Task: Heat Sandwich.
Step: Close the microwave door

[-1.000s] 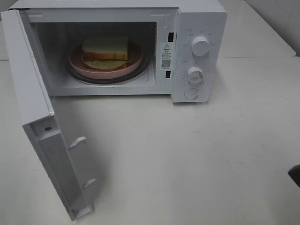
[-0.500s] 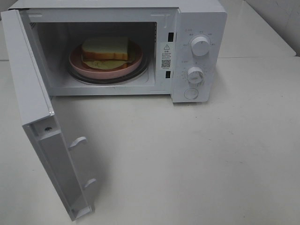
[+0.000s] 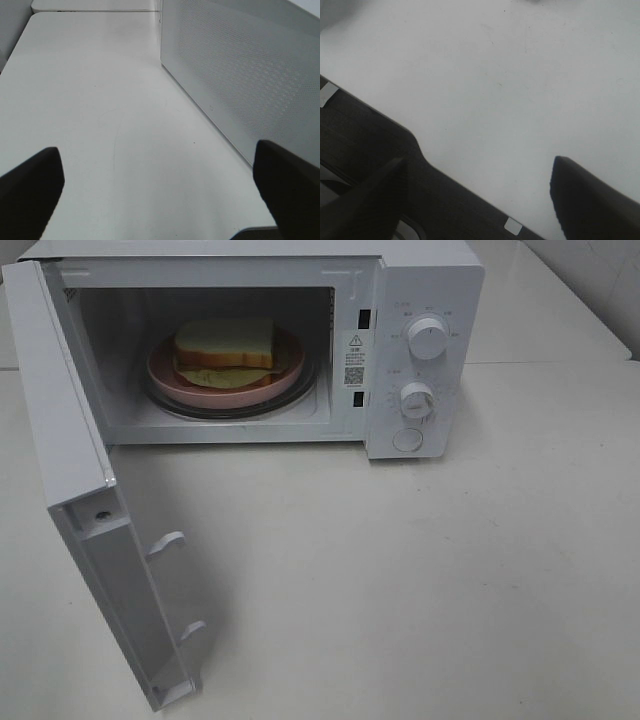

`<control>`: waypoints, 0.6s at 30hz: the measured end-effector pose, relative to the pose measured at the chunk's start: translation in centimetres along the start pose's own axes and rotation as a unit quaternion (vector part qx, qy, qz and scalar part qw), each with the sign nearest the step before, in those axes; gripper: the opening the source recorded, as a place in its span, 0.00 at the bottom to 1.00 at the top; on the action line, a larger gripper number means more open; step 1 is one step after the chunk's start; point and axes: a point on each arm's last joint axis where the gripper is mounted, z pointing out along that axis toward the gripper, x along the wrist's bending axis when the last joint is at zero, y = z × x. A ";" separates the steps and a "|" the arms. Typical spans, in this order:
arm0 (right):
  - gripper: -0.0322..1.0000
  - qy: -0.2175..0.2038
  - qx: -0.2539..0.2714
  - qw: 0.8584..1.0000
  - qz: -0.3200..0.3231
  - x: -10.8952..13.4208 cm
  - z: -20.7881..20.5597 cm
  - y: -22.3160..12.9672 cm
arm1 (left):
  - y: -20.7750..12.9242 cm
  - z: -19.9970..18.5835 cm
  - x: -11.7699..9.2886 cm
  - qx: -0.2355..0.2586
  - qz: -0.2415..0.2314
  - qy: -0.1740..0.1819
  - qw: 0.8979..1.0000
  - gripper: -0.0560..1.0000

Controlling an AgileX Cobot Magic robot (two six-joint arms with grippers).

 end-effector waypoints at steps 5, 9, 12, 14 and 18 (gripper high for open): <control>0.77 -0.011 -0.002 1.000 0.017 0.1 1.3 -1.3 | 0.0 0.0 0.0 0.000 0.000 0.000 1.000 0.97; 0.77 -0.037 -0.020 0.998 0.053 0.0 1.4 -1.3 | 0.0 0.0 0.0 0.000 0.000 0.000 1.000 0.97; 0.77 -0.066 -0.047 0.992 0.092 0.0 1.2 -1.4 | 0.0 0.0 0.0 0.000 0.000 0.000 1.000 0.97; 0.77 -0.072 -0.055 0.991 0.102 0.0 1.1 -1.5 | 0.0 0.0 0.0 0.000 0.000 0.000 1.000 0.97; 0.77 -0.098 -0.087 0.982 0.135 0.1 1.3 -1.9 | 0.0 0.0 0.0 0.000 0.000 0.000 1.000 0.97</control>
